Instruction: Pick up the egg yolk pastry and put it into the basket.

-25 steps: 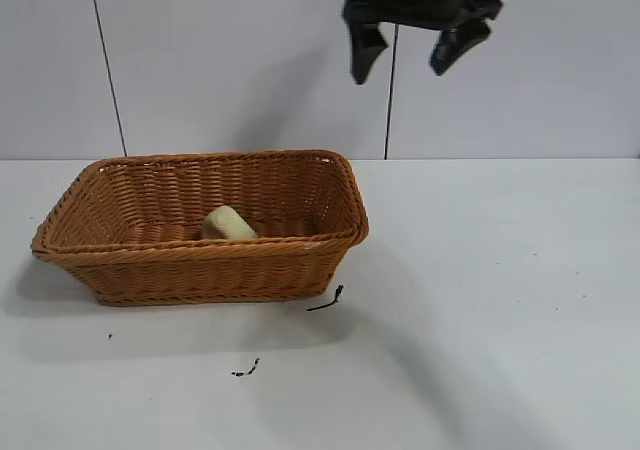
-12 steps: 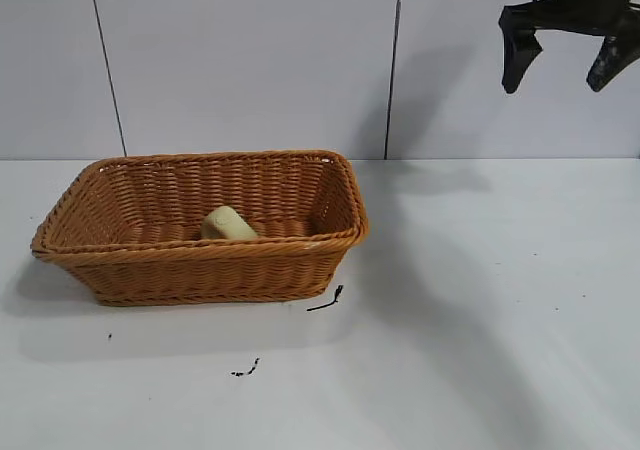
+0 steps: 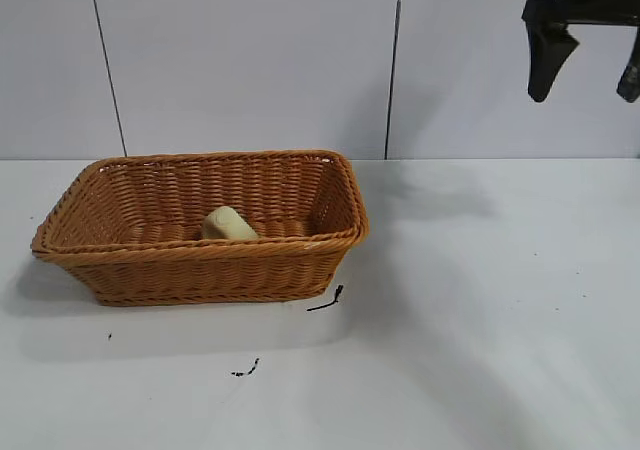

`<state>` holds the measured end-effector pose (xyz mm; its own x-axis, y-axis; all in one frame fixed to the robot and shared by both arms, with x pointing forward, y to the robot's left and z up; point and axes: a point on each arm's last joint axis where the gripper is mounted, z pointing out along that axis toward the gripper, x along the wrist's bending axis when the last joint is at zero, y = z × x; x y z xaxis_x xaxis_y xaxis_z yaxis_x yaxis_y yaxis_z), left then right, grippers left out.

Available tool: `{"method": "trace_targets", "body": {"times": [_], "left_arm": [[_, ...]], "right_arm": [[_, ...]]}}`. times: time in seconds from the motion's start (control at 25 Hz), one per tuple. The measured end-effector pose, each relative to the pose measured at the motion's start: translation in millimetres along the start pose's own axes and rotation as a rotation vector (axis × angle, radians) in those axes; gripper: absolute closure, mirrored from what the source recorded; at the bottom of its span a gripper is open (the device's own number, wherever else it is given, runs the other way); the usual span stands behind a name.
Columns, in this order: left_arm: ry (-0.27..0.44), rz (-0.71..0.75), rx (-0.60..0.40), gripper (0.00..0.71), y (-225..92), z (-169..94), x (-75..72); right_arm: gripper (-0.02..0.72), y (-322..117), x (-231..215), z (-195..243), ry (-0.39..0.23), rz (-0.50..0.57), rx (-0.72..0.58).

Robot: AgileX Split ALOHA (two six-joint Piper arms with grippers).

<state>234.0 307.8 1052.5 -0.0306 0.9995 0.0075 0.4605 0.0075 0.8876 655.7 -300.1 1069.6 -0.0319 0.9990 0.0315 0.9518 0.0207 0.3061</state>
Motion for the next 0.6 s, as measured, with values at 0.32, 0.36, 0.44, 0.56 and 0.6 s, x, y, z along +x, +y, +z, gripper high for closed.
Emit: {"method": "trace_targets", "body": {"times": [0.32, 0.36, 0.44, 0.56, 0.6], "left_arm": [[0.0, 0.0, 0.0, 0.014, 0.0, 0.0, 0.0], [0.0, 0.0, 0.0, 0.014, 0.0, 0.0, 0.0], [0.0, 0.0, 0.0, 0.014, 0.0, 0.0, 0.0], [0.0, 0.0, 0.0, 0.014, 0.0, 0.0, 0.0], [0.0, 0.0, 0.0, 0.014, 0.0, 0.0, 0.0]], "right_arm": [[0.055, -107.1, 2.9, -75.4, -0.044, -0.017, -0.011], [0.055, -123.8, 3.8, -83.3, -0.045, -0.017, -0.019], [0.055, -158.3, 5.0, -95.7, -0.051, -0.019, -0.035], [0.055, -207.2, 7.0, -105.7, -0.052, -0.02, -0.07], [0.055, -220.4, 7.6, -107.6, -0.053, -0.021, -0.099]]}}
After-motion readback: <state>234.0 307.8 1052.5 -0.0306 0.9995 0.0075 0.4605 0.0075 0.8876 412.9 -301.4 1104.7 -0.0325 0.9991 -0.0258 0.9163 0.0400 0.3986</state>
